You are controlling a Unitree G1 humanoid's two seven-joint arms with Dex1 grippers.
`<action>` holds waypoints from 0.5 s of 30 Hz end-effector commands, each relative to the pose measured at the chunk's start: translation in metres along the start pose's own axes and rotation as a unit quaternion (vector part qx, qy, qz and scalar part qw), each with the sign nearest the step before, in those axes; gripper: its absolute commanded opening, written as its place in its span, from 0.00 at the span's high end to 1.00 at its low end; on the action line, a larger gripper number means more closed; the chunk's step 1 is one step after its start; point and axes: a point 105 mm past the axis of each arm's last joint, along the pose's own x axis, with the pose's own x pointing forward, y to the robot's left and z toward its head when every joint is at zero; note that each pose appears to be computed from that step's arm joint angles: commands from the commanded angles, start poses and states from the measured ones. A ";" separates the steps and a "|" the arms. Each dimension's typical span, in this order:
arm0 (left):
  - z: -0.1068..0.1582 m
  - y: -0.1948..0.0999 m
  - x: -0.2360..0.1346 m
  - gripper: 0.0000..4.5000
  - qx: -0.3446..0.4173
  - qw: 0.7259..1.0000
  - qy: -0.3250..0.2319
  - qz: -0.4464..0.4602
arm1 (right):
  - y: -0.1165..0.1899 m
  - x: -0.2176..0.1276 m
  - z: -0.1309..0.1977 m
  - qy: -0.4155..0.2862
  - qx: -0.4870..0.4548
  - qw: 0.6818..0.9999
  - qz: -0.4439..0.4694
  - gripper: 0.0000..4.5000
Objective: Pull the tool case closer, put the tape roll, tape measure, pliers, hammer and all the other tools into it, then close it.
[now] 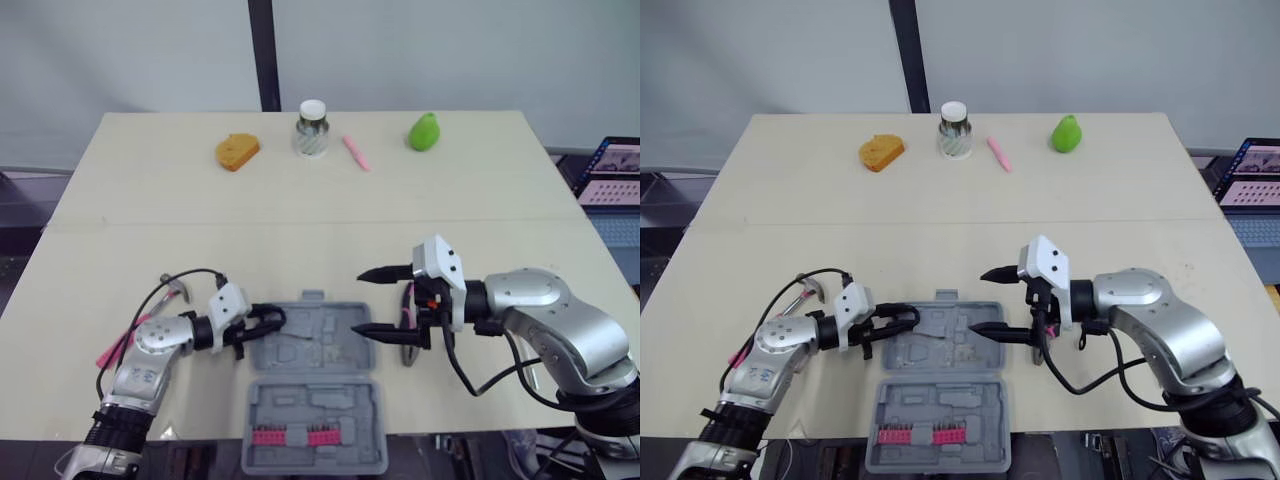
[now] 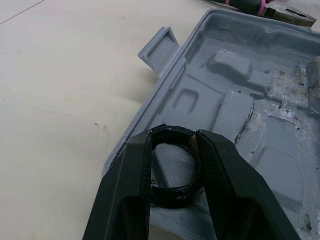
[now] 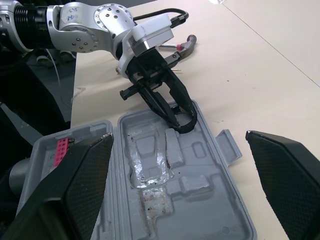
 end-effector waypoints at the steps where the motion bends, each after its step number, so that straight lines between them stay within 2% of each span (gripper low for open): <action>1: -0.007 0.000 -0.001 0.67 0.004 1.000 0.017 0.000 | 0.002 -0.004 0.009 -0.006 -0.021 1.000 0.000 0.00; 15: -0.033 -0.004 -0.005 0.67 0.000 0.999 0.046 0.008 | 0.000 -0.006 0.008 0.000 -0.025 1.000 -0.003 0.00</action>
